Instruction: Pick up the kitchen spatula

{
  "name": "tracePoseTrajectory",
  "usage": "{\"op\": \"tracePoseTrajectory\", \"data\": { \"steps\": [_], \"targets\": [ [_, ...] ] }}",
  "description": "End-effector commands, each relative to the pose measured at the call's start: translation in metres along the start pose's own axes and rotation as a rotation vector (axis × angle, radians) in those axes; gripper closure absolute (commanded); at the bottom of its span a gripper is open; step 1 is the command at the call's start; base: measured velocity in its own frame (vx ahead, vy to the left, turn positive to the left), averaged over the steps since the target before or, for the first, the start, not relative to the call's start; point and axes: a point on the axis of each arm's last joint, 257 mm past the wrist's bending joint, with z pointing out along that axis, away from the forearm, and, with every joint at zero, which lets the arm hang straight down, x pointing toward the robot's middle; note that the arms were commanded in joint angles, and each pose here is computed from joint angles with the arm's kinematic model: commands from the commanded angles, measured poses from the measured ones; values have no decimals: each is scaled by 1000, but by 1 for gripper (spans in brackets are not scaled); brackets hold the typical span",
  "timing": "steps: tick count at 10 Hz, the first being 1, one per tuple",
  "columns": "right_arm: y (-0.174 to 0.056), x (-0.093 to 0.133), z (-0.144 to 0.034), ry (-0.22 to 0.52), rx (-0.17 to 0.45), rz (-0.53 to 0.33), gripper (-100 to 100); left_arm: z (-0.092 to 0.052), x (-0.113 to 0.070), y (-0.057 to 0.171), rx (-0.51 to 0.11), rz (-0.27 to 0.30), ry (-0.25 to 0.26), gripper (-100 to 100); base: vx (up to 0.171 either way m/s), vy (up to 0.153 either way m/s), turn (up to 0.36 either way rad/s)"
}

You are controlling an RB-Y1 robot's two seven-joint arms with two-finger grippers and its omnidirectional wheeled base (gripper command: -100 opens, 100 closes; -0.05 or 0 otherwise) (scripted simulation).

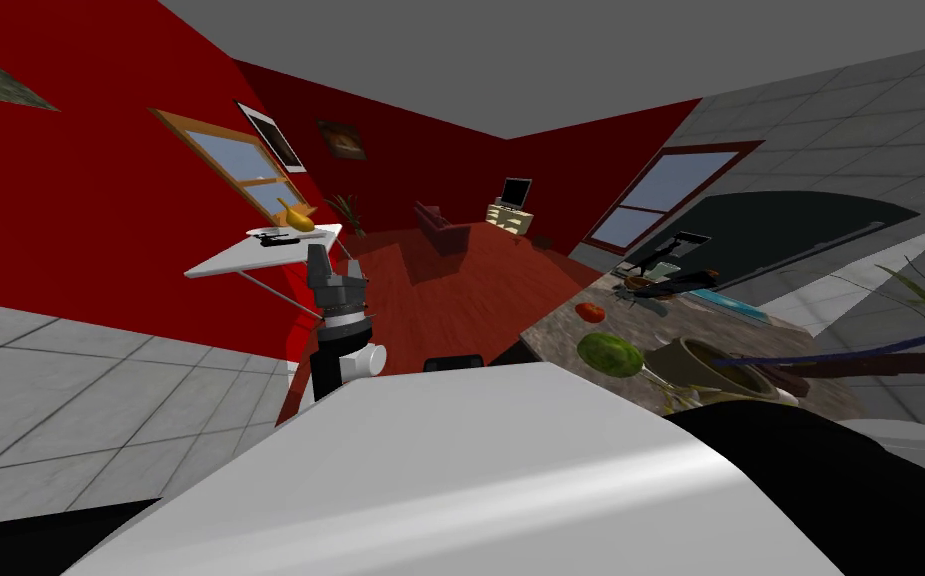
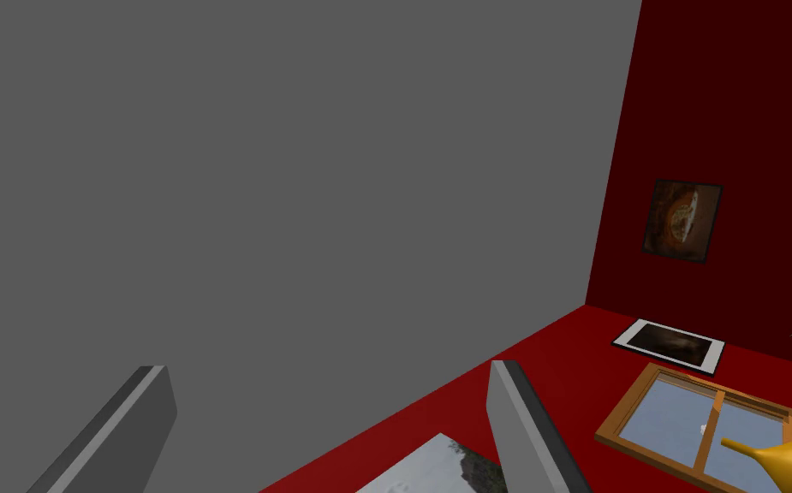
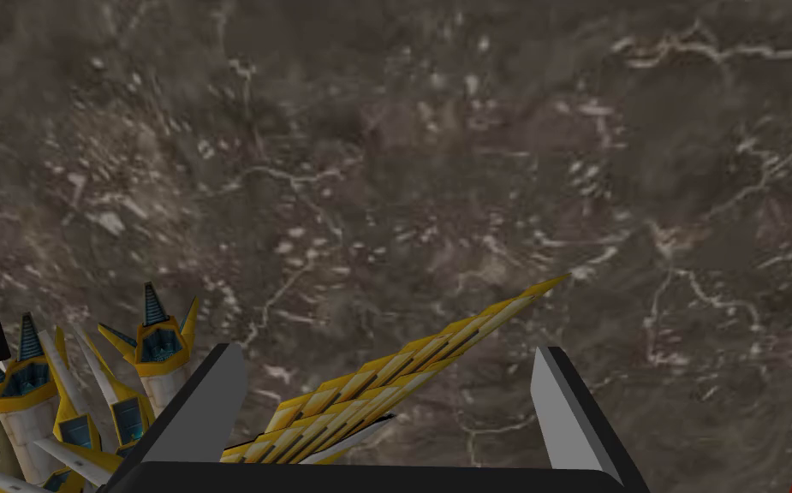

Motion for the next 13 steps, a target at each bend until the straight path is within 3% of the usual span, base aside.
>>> {"op": "tracePoseTrajectory", "data": {
  "steps": [1, 2, 3, 4, 5, 6, 10, 11, 12, 13],
  "targets": [
    [3, -6, 7, -18, -9, 5, -100, 0, 0, 0, 0, 0, 0, 0, 38, -109, 29],
    [3, -3, 6, -8, -8, 5, -100, 0, 0, 0, 0, 0, 0, 0, 9, -33, -7],
    [4, -2, 7, -9, -13, 6, 0, 0, 0, 0, 0, 0, 0, 0, 0, 0, 0],
    [2, 0, 14, -12, 12, 17, -100, 0, 0, 0, 0, 0, 0, 0, -40, 56, 1],
    [3, -2, 10, -11, -2, 12, -100, 0, 0, 0, 0, 0, 0, 0, -25, 37, -8],
    [2, -1, 11, -11, 2, 13, 100, 0, 0, 0, 0, 0, 0, 0, 0, 0, 0],
    [0, 1, 9, -5, 11, 13, 100, 0, 0, 0, 0, 0, 0, 0, 0, 0, 0],
    [0, 1, 9, -5, 9, 13, 0, 0, 0, 0, 0, 0, 0, 0, 0, 0, 0],
    [0, 1, 9, -5, 9, 13, 100, 0, 0, 0, 0, 0, 0, 0, 0, 0, 0],
    [0, 1, 9, -4, 8, 13, 0, 0, 0, 0, 0, 0, 0, 0, 0, 0, 0]
  ]
}}
